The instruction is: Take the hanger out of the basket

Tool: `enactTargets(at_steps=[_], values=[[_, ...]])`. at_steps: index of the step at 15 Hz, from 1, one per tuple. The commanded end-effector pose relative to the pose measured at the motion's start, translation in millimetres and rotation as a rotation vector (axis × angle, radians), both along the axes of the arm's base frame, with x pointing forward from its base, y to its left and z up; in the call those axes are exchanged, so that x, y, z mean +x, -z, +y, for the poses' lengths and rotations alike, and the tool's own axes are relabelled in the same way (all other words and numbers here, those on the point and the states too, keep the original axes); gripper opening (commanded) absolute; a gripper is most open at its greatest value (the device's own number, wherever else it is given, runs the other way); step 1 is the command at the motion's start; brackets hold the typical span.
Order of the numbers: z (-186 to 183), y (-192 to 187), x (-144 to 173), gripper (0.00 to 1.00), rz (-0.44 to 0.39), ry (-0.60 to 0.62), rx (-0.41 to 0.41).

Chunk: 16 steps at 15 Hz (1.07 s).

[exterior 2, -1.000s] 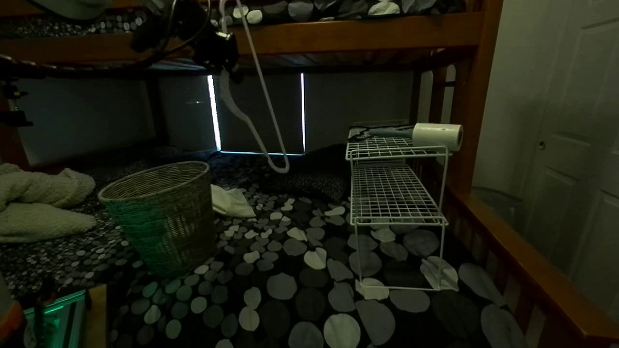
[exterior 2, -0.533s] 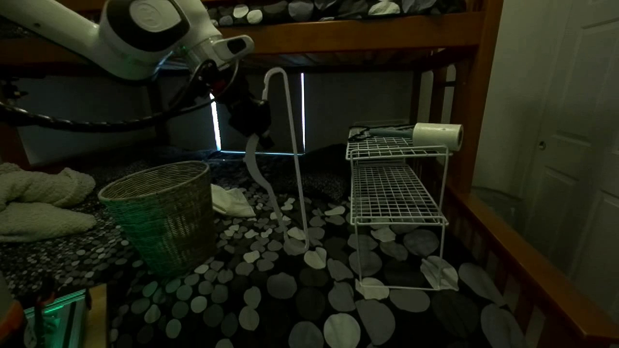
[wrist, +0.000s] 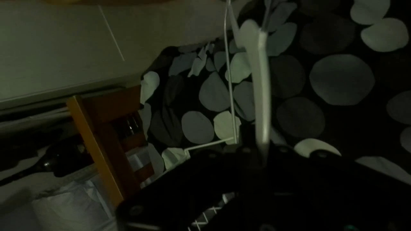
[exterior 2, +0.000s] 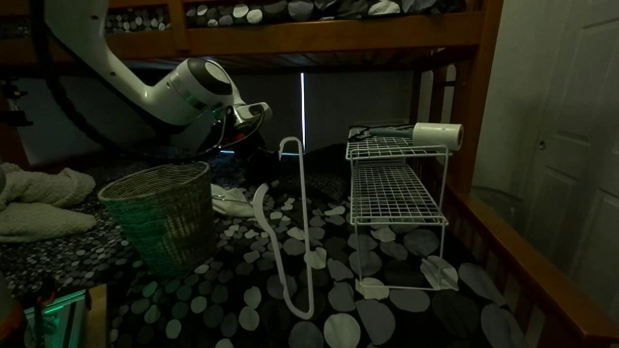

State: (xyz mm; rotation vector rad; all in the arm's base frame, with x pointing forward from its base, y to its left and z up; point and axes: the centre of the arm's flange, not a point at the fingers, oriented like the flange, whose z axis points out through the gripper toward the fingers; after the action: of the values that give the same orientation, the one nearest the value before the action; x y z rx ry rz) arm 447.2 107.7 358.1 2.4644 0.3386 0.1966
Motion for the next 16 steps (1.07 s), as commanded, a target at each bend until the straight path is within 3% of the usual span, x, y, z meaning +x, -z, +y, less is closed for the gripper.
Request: enactTargets(at_steps=[1,3,6,7,9,13,15,16], values=[[1.7,4.6,9.2,0.04,0.043,0.027,-0.024],[6.2,13.5,27.5,0.04,0.100,0.055,-0.036],[10.2,22.9,40.0,0.01,0.115,0.059,-0.034],[19.5,26.1,50.1,0.01,0.106,0.043,-0.010],[39.8,25.2,74.4,0.01,0.174,-0.007,-0.006],[73.4,32.1,128.0,0.01,0.298,0.049,-0.209],[79.3,33.4,150.2,0.01,0.288,0.115,-0.316],[77.8,31.5,152.0,0.01,0.278,0.125,-0.303]])
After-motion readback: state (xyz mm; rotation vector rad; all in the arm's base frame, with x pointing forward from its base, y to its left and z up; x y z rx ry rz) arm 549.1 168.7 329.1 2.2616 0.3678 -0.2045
